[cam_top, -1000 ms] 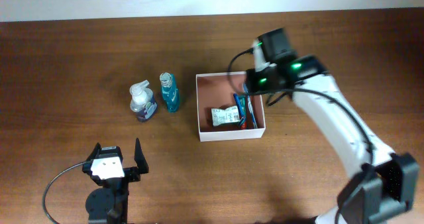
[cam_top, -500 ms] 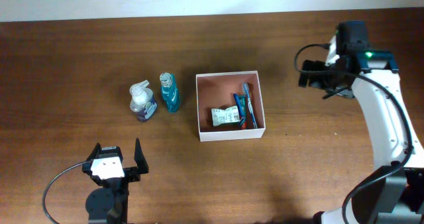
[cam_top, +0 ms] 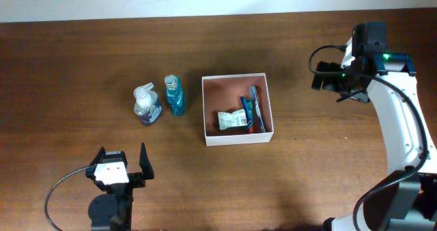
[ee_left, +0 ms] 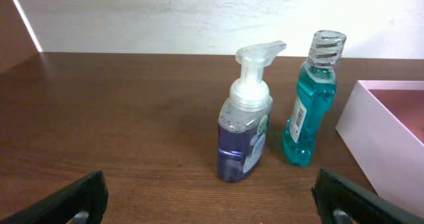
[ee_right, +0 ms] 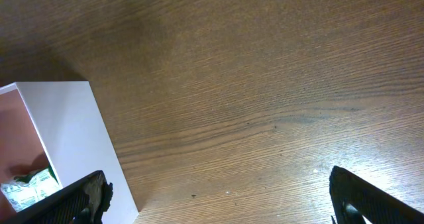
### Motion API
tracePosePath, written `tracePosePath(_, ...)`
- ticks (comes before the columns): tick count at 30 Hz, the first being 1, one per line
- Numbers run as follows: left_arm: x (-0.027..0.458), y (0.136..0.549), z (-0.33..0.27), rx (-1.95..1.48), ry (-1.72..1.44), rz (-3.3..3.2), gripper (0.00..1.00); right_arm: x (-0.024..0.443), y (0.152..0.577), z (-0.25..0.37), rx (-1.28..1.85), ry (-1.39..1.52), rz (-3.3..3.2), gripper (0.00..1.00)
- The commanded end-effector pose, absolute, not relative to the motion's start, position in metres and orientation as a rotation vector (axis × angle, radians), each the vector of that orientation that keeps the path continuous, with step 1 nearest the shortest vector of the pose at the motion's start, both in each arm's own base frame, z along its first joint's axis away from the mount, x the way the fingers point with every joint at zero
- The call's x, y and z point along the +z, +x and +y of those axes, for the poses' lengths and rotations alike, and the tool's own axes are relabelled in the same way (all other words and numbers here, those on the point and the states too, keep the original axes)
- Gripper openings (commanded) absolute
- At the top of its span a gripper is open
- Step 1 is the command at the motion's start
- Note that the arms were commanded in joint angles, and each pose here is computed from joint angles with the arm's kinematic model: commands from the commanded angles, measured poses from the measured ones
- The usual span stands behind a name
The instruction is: Pack container
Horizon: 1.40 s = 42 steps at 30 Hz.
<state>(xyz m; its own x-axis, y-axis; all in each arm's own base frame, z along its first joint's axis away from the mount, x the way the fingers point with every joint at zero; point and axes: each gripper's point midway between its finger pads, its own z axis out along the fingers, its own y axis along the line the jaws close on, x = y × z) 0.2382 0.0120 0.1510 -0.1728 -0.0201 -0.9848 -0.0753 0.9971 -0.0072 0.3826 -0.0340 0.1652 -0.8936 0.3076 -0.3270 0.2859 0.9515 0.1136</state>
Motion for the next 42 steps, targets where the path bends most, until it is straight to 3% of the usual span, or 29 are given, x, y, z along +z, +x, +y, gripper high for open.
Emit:
tracePosePath(1, 0.149, 0.239, 0.008, 0.038, -0.041, 1.742, 0.99, 0.169, 0.384, -0.037, 0.077, 0.445, 2.745, 0.98)
tracePosePath(6, 0.168, 0.236, -0.017, -0.089, 0.067, 1.715, 0.99, 0.169, 0.384, -0.037, 0.077, 0.445, 2.745, 0.98)
tracePosePath(12, 0.237, 0.230, -0.021, -0.108, 0.086, 1.693, 0.99, 0.169, 0.384, -0.037, 0.077, 0.445, 2.745, 0.98)
tracePosePath(17, 0.267, 0.251, -0.032, -0.178, 0.120, 1.908, 0.99, 0.169, 0.384, -0.037, 0.077, 0.445, 2.745, 0.98)
tracePosePath(29, 0.259, 0.328, -0.056, -0.409, 0.133, 2.507, 0.99, 0.169, 0.384, -0.037, 0.077, 0.445, 2.745, 0.98)
tracePosePath(34, 0.233, 0.364, -0.054, -0.397, 0.124, 2.534, 0.99, 0.169, 0.384, -0.037, 0.077, 0.445, 2.745, 0.99)
tracePosePath(42, 0.206, 0.380, -0.033, -0.215, 0.172, 2.585, 0.99, 0.169, 0.384, -0.037, 0.077, 0.445, 2.745, 0.98)
